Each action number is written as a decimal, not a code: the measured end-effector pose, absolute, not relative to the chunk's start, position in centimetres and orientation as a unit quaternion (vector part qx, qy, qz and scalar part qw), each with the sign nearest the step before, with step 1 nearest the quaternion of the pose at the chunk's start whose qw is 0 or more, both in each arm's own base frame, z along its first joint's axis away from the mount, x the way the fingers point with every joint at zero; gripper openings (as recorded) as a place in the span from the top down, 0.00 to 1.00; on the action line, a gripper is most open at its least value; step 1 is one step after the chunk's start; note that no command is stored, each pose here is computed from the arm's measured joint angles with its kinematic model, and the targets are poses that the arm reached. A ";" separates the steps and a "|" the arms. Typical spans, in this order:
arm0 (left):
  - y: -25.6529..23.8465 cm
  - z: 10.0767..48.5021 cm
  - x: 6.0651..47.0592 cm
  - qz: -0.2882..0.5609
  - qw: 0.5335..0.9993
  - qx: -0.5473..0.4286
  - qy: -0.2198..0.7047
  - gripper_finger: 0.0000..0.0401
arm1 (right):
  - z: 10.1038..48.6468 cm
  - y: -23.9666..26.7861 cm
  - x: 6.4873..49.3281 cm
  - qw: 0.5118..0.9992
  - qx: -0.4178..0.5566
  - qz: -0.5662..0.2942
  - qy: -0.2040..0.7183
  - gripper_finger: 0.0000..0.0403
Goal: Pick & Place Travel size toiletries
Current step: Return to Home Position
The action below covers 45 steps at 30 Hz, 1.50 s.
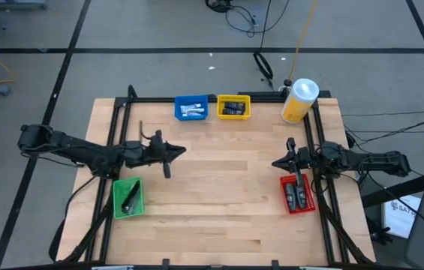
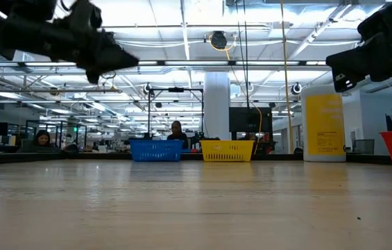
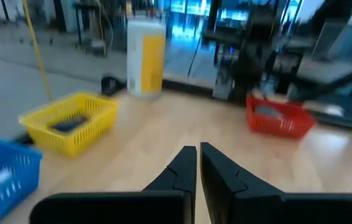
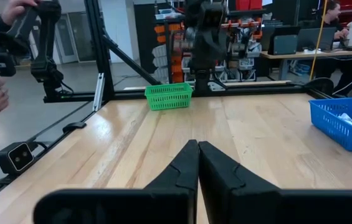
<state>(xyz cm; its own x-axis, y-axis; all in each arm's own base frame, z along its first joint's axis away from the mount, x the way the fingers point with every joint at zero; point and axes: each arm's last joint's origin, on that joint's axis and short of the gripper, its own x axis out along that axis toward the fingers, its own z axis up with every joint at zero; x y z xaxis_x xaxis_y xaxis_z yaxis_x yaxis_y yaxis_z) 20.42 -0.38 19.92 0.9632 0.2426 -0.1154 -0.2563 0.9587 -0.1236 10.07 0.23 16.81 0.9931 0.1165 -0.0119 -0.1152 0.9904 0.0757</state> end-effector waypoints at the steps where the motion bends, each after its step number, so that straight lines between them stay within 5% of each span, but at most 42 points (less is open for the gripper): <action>1: -0.4 20.2 19.9 0.124 0.989 -0.071 0.042 0.94 | 16.8 0.2 10.1 0.998 0.037 0.058 0.008 0.99; 14: -0.4 17.7 12.0 0.074 0.995 -0.057 -0.038 0.94 | 16.9 0.2 10.1 0.998 0.037 0.059 0.002 0.99; 30: -0.5 16.8 9.9 -0.018 1.000 0.003 0.003 0.94 | 16.9 0.2 10.1 0.998 0.037 0.059 0.002 0.99; 45: -0.5 17.0 9.7 -0.015 1.000 0.021 -0.008 0.94 | 17.1 0.2 10.1 0.998 0.036 0.059 -0.005 0.99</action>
<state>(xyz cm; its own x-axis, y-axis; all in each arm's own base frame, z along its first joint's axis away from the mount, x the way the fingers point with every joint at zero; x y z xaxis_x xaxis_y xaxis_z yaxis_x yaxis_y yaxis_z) 9.68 -0.46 16.97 0.9994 -0.0308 0.0160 0.0302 0.9987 0.0414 10.14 0.24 17.08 0.9930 0.1176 0.0139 -0.1183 0.9904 0.0719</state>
